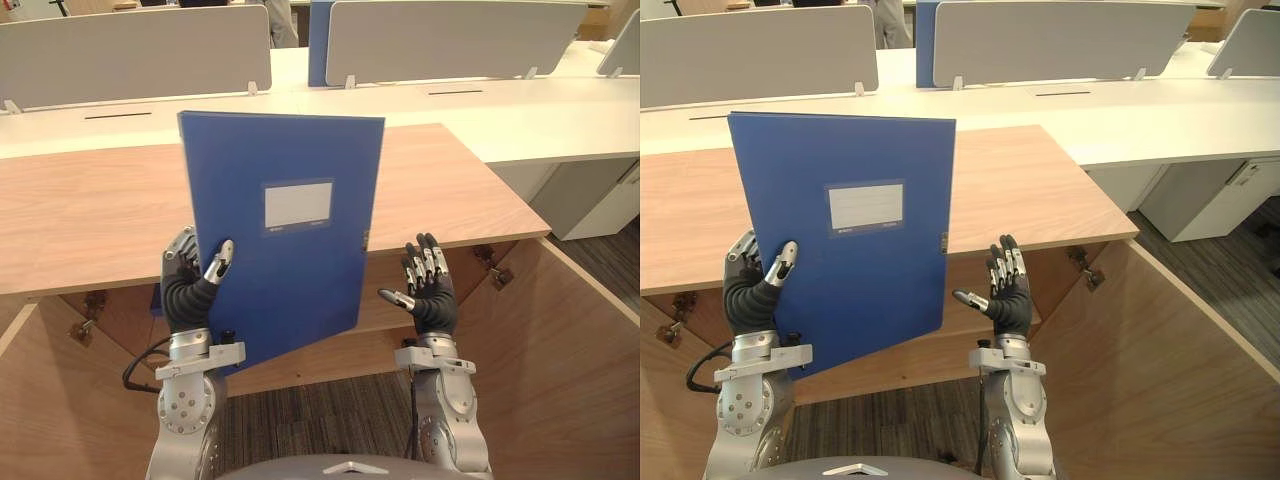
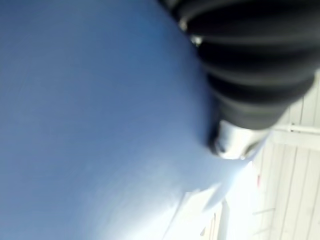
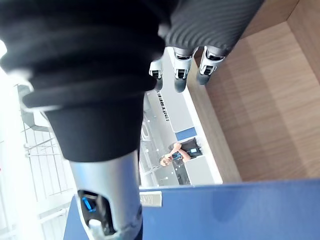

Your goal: Walk over to the cabinet, pick up the folder, carry it to the office cabinet, place the folder inside the office cabinet, then close the office cabinet door

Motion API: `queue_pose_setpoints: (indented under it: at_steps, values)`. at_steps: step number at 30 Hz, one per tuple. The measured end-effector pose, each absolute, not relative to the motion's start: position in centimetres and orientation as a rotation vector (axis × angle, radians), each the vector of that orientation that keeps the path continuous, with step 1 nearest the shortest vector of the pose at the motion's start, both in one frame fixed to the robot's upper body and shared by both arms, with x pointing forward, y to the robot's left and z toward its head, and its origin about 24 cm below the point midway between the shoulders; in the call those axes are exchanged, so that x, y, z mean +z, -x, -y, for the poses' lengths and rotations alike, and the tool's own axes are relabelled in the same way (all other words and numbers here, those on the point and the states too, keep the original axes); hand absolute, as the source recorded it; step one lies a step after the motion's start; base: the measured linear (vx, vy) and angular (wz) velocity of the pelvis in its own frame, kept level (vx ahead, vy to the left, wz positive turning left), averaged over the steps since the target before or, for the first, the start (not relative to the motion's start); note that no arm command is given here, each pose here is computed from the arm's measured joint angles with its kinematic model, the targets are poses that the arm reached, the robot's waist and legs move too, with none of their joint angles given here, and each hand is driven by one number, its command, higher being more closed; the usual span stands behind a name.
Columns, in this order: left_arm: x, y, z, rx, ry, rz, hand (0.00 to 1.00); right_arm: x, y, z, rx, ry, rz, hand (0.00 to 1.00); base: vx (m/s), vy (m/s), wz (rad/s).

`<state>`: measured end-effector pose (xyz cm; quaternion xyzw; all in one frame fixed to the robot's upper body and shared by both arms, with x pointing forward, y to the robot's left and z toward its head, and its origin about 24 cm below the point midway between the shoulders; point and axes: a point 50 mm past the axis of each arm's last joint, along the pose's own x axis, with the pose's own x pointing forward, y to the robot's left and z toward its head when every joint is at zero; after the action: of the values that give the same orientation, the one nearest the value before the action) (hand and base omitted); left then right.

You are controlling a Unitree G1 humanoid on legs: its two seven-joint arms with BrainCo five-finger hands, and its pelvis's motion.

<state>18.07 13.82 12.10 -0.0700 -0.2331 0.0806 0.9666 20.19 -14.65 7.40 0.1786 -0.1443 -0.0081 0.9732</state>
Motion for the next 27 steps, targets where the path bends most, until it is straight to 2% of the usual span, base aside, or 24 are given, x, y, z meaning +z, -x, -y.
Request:
queue_pose_setpoints:
  at_steps: [9, 26, 27]
  values:
    - [12.9, -18.3, -12.5, 0.063, 0.18, 0.524, 1.0, 9.2, -20.6, 12.9, 0.133, -0.377, 0.368, 0.0, 0.0, 0.0, 0.0]
    - [13.5, -18.9, -12.5, -0.022, 0.189, 0.581, 1.0, 9.9, -21.2, 13.3, 0.278, -0.301, 0.386, 0.0, -0.02, 0.001, -0.04]
    - [13.5, -18.9, -12.5, -0.028, 0.199, 0.581, 1.0, 10.1, -21.4, 13.3, 0.287, -0.291, 0.388, 1.0, 0.0, 0.0, 0.0]
